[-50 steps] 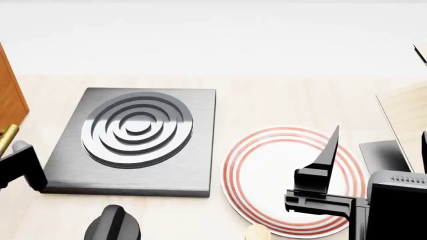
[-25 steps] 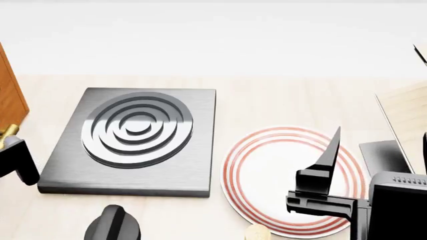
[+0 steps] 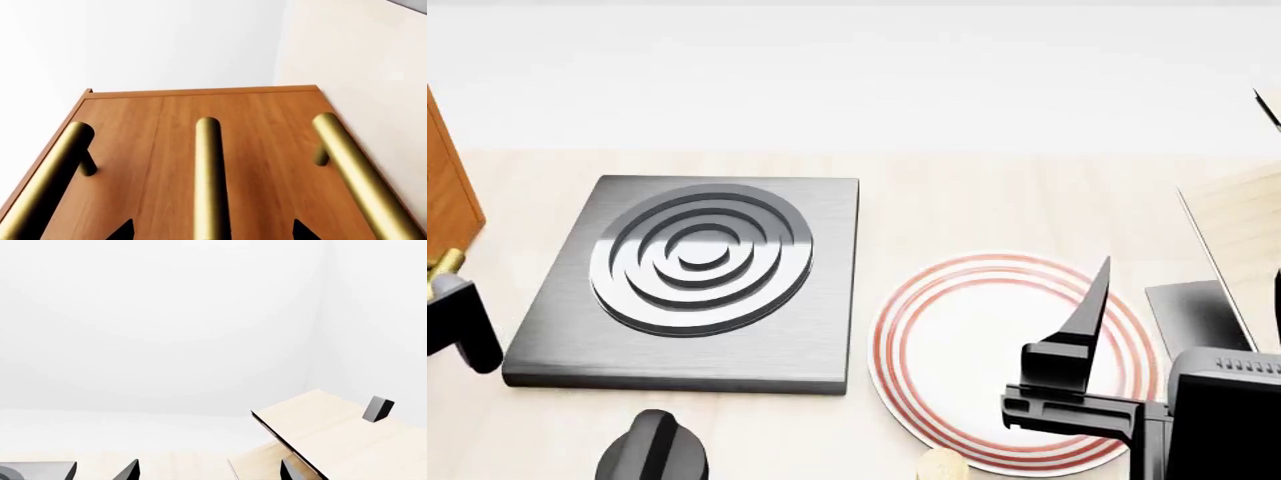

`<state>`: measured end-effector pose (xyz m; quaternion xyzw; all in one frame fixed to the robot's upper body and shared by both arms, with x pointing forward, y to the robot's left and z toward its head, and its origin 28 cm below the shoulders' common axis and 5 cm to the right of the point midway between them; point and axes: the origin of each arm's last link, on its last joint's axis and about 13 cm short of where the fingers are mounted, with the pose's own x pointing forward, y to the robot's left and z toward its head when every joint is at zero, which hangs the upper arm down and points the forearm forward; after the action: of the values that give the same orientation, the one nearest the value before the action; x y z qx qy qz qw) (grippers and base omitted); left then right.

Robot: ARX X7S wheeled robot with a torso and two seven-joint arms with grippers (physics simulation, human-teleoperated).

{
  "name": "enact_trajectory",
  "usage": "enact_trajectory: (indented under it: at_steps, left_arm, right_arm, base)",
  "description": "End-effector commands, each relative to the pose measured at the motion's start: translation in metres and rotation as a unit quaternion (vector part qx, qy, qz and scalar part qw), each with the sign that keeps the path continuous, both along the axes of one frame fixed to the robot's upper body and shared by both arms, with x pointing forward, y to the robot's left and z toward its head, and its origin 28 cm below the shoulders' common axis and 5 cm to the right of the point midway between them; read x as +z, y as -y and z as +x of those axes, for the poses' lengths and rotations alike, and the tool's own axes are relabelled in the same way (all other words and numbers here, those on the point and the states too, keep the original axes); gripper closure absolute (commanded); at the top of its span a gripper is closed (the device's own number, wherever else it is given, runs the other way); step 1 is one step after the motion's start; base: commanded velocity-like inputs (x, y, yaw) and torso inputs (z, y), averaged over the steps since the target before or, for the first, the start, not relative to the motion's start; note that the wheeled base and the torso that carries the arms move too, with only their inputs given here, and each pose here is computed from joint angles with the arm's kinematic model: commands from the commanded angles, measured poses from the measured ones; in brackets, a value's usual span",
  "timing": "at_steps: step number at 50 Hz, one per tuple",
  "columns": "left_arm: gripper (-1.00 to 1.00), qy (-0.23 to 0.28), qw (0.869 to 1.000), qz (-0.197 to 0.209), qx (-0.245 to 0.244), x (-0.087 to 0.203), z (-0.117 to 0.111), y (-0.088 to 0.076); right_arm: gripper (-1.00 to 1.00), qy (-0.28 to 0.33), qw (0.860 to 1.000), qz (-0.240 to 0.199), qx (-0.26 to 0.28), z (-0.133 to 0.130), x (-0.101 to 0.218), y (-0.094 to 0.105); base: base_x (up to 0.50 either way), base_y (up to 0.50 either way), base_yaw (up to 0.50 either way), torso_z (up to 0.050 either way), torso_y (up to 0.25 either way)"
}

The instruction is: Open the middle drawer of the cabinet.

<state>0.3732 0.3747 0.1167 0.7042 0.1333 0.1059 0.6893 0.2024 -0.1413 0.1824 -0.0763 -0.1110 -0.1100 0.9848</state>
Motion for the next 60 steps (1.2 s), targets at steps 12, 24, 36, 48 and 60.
enact_trajectory:
  at_steps: [12, 24, 36, 48, 60]
  left_arm:
    - [-1.00, -0.004, 1.000, 0.000, 0.010, -0.003, -0.003, -0.003]
    - [-1.00, -0.006, 1.000, -0.004, 0.028, -0.006, -0.007, -0.007]
    - [-1.00, 0.006, 0.999, 0.002, 0.031, -0.003, -0.005, -0.007]
    - [-1.00, 0.018, 0.999, 0.002, 0.042, 0.005, -0.004, -0.011]
    - [-1.00, 0.005, 0.999, 0.010, 0.039, 0.002, -0.005, -0.009]
  right_arm:
    - [-1.00, -0.001, 1.000, 0.001, -0.001, 0.000, -0.002, 0.001]
    - [-1.00, -0.003, 1.000, 0.002, -0.001, 0.000, -0.004, 0.001]
    - [-1.00, -0.006, 1.000, 0.003, -0.001, 0.000, -0.006, 0.000]
    - [-1.00, -0.005, 1.000, 0.003, -0.002, -0.001, -0.006, 0.001]
    - [-1.00, -0.005, 1.000, 0.004, -0.002, -0.001, -0.006, 0.002]
  base:
    - [0.00, 0.00, 0.00, 0.000, 0.000]
    - [0.00, 0.00, 0.00, 0.000, 0.000]
    - [0.00, 0.00, 0.00, 0.000, 0.000]
    - [0.00, 0.00, 0.00, 0.000, 0.000]
    - [0.00, 0.00, 0.00, 0.000, 0.000]
